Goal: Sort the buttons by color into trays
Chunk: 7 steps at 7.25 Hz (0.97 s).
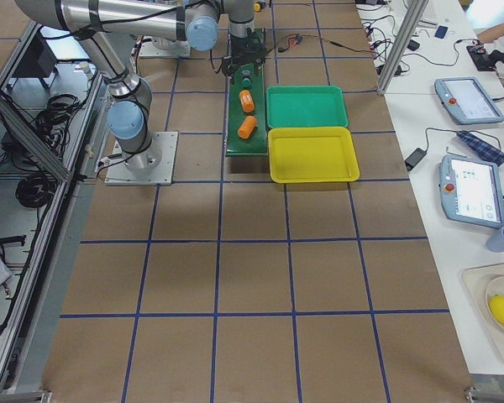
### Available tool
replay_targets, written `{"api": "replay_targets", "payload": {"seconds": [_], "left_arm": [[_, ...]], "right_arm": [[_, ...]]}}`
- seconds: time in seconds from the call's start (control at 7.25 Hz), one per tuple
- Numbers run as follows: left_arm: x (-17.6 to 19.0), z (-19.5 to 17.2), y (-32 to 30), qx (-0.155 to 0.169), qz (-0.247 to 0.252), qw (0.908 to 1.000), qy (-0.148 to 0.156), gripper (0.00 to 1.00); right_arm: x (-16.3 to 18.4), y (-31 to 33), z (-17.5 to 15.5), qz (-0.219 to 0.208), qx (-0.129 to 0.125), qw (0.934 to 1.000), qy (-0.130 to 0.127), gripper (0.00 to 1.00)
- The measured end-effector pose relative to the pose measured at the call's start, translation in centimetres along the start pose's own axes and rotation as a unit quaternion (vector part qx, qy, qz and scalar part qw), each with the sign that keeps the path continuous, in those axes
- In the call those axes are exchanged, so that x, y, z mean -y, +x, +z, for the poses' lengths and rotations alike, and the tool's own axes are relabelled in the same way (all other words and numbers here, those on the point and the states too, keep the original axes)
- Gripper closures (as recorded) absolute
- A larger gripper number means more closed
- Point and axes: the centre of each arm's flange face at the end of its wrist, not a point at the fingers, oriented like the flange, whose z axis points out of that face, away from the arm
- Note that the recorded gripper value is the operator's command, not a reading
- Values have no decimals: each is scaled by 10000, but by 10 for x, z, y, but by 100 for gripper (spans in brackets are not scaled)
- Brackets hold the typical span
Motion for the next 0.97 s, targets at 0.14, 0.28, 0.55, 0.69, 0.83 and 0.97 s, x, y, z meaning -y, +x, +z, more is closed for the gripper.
{"api": "replay_targets", "payload": {"seconds": [0.14, 0.28, 0.55, 0.69, 0.83, 0.97], "left_arm": [[-36, 6, 0, 48, 332, 9994, -47, 4], [-67, 12, -1, 61, 608, 9981, -63, 3], [-102, 35, -8, 67, 1025, 9946, -106, 4], [-109, 46, -11, 85, 1222, 9923, -185, 4], [-114, 54, -12, 88, 1322, 9909, -226, 4], [-117, 61, -14, 80, 1359, 9904, -229, 6]], "right_arm": [[-2, 0, 2, 187, 8, 9998, -105, 0], [-3, 0, 5, 275, -27, 9995, -160, 0], [-3, -1, 21, 338, -189, 9990, -225, 0], [-2, -1, 27, 339, -239, 9989, -228, 0], [-2, -1, 30, 335, -283, 9988, -226, 0], [-2, 0, 38, 365, -369, 9983, -259, 0]]}}
